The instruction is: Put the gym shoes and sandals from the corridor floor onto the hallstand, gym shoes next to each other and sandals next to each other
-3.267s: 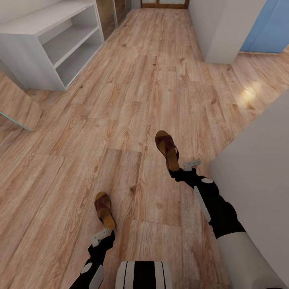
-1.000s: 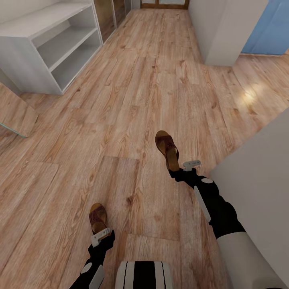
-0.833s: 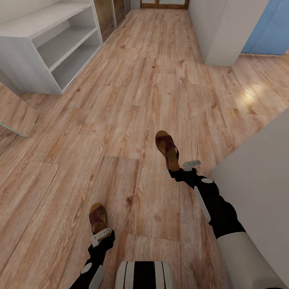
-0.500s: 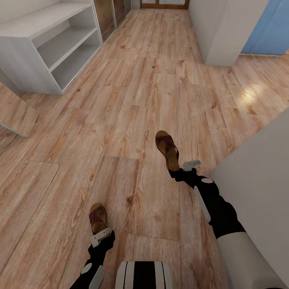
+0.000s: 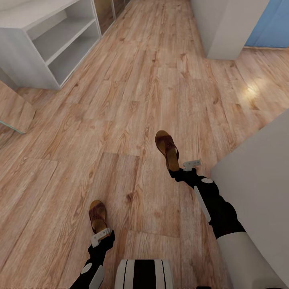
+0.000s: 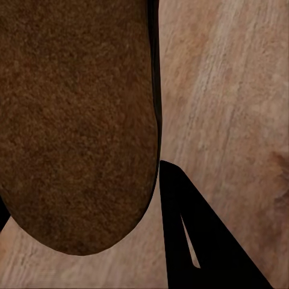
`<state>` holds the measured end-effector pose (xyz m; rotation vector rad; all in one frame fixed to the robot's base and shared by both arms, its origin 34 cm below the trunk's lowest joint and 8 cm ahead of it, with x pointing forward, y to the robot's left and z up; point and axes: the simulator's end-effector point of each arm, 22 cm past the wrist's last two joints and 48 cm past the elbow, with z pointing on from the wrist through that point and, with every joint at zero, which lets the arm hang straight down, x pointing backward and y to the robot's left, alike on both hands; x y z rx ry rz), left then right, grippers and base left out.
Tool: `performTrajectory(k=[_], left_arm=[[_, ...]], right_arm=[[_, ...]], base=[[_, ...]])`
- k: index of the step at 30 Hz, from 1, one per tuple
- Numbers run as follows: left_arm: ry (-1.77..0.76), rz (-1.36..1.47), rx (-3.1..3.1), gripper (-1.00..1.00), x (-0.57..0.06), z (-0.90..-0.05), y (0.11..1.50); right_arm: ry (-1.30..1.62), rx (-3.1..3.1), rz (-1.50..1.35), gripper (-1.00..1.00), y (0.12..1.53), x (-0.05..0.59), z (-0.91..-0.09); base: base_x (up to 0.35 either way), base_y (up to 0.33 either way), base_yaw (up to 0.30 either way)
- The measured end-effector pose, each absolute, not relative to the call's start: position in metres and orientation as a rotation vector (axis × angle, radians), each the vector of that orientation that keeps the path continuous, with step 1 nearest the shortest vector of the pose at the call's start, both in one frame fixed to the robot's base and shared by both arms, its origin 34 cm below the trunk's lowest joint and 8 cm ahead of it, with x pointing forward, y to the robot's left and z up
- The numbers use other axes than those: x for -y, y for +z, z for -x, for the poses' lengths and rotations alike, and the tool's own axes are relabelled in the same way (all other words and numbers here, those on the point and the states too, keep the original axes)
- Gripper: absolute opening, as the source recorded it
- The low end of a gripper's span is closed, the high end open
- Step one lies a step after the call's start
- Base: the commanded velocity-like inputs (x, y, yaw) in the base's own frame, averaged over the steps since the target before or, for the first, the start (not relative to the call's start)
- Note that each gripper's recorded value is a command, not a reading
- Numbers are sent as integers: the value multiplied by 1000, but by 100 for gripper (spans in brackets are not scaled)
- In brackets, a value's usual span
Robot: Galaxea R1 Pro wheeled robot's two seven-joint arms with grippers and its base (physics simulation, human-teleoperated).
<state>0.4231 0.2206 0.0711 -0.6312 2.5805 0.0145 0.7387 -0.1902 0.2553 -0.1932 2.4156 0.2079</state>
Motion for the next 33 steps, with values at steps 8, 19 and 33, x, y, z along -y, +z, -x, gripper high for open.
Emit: performTrajectory(k=[8, 19, 33], left_arm=[[16, 632, -2584, 100, -221, -422, 70], [22, 635, -2603, 100, -221, -413, 63], [32, 639, -2632, 100, -221, -400, 53]], right_arm=[[209, -2420, 193, -100, 253, 190, -738], [211, -2438, 192, -100, 240, 190, -733], [216, -2469, 190, -100, 220, 190, -725]], base=[[0, 0, 0], [0, 0, 0], [0, 0, 0]])
